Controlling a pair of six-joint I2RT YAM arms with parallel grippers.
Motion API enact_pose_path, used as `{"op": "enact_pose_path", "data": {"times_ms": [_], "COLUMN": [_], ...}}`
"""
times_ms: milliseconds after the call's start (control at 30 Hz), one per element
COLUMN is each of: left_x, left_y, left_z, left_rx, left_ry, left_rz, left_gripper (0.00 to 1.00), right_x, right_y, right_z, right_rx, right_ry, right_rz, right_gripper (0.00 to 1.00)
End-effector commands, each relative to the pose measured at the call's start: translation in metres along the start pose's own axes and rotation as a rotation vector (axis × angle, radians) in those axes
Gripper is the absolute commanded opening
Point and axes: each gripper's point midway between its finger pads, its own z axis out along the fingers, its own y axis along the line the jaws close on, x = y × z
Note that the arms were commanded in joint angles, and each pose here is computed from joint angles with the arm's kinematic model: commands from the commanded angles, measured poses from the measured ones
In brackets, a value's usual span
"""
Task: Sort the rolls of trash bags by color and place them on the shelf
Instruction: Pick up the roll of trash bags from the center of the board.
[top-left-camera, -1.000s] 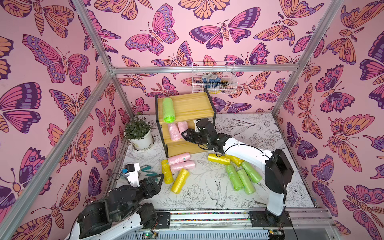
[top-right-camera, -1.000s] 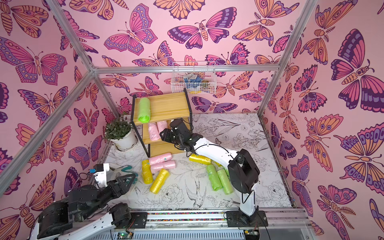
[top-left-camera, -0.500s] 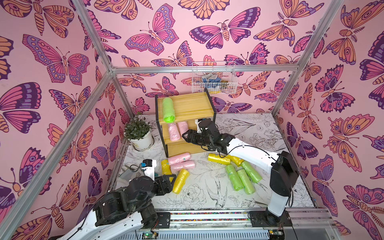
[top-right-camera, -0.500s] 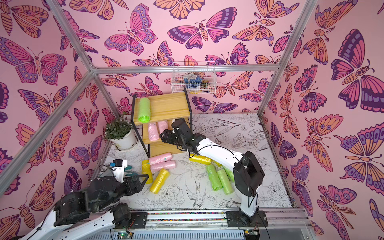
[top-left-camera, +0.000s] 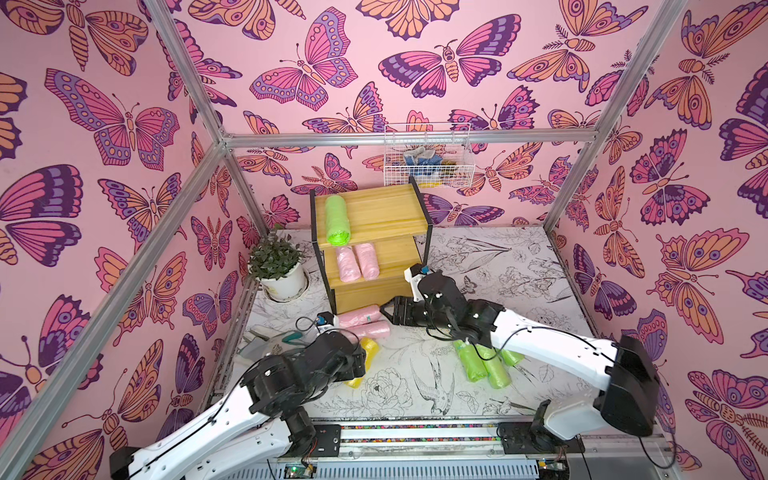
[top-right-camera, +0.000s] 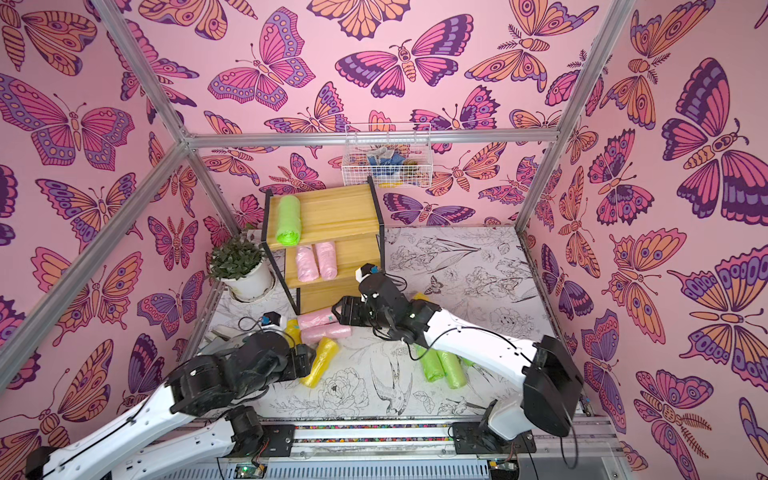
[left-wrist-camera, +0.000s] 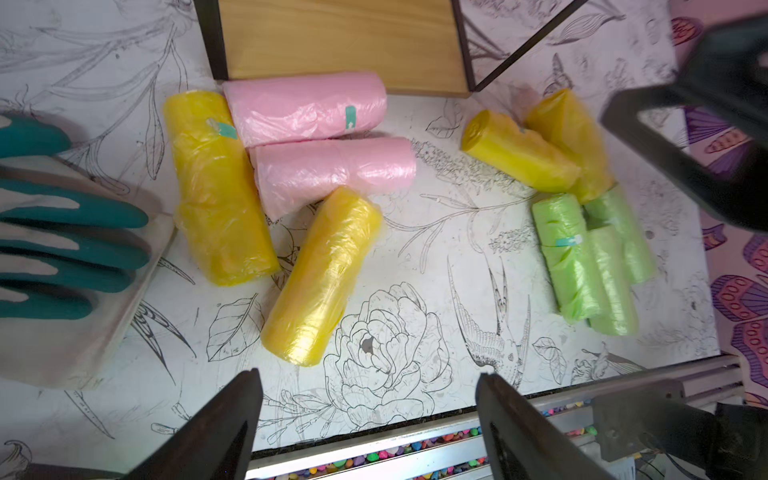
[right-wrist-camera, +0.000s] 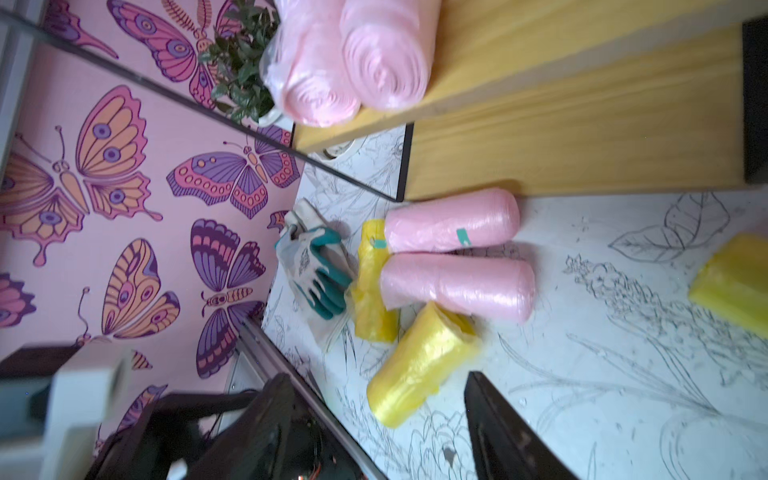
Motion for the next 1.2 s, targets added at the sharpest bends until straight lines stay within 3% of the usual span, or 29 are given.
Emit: {"op": "enact_pose_path", "data": {"times_ms": [0, 367, 667, 1167], "left_x": [0.005, 0.0, -0.001, 0.015], "left_y": [-0.017, -0.019, 0.002, 0.029], "left_z": [0.01, 0.065, 0.108, 0.159], "left_rx": [0.031, -0.043, -0.15, -0.222], "left_ry": [0.109, 0.295, 0.369, 0.384], "left_rz": [0.054, 0.161, 0.199, 0.139], "left_gripper": [0.87, 0.85, 0.83, 0.77], "right_x": [-0.001, 0.026, 0.07, 0.081], "right_y": [-0.011, -0.05, -0.088, -0.094], "right_z": [-0.031, -0.102, -0.094, -0.088], "right_rx": [0.054, 0.084, 0.145, 0.177], "right_ry": [-0.062, -0.206, -0.162, -0.134], "right_rz": [-0.046, -0.082, -0.049, -0.057], "right_gripper": [0.69, 0.7, 0.7, 0.69]}}
